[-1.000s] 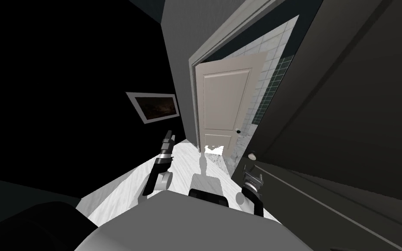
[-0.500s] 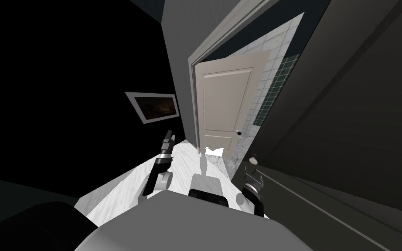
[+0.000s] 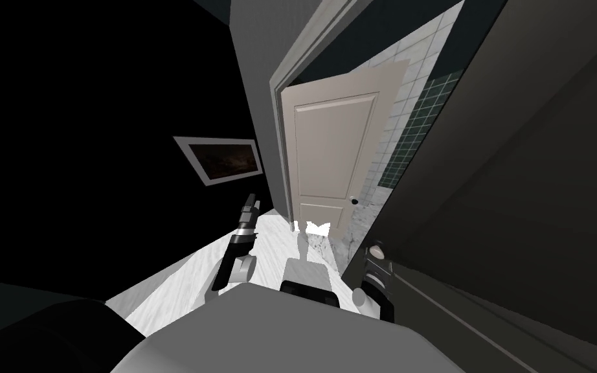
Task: Push the door open
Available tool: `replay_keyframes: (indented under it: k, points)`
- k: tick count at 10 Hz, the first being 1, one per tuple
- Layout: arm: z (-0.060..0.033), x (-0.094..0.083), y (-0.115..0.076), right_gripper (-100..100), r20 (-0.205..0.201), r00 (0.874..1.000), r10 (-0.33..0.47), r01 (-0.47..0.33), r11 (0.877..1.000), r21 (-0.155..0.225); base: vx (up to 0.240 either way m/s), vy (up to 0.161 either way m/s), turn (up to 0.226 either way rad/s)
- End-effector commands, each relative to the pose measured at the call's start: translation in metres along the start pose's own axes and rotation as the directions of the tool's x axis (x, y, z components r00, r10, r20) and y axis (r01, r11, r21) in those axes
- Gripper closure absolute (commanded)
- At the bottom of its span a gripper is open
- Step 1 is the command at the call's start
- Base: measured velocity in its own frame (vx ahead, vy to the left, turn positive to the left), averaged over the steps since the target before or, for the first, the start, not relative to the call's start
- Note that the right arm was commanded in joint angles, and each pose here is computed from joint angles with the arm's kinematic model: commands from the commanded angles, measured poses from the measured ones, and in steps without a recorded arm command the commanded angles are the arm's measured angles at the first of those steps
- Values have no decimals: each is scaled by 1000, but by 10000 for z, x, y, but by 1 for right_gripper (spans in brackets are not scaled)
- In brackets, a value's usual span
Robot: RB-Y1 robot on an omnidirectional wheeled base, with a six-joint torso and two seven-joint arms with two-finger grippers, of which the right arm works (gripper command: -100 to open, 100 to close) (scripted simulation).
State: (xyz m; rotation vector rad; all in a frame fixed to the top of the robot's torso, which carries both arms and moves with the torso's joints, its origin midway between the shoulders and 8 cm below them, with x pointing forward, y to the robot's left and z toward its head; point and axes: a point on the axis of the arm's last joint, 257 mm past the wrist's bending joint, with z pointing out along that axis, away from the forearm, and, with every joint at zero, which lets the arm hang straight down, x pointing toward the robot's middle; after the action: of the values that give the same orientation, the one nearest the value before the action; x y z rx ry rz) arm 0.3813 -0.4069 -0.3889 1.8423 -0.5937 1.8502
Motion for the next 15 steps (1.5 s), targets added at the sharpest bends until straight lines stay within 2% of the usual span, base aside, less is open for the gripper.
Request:
replay_keyframes:
  k: [1, 3, 4, 9, 10, 12, 13, 15]
  points:
    - [-6, -16, 17, -100, 4, 1000, 3, -3, 1000, -4, 164, -99, 14]
    - [-8, -22, 17, -100, 5, 1000, 4, -4, 1000, -5, 109, -78, 13]
    - [-8, -22, 17, 100, 5, 1000, 4, -4, 1000, -5, -7, 5, -11]
    - [-8, -22, 17, 100, 5, 1000, 4, -4, 1000, -5, -6, 4, 1]
    - [42, -2, 120, 100, 0, 1000, 1, -1, 1000, -29, 137, -31, 0]
    - [68, 4, 221, 100, -2, 1000, 0, 0, 998, -55, 175, -47, -4]
    - [68, 4, 221, 100, -2, 1000, 0, 0, 998, -55, 118, -36, -5]
    - [114, 13, 448, 100, -5, 1000, -3, 2, 993, -115, 172, -79, 19]
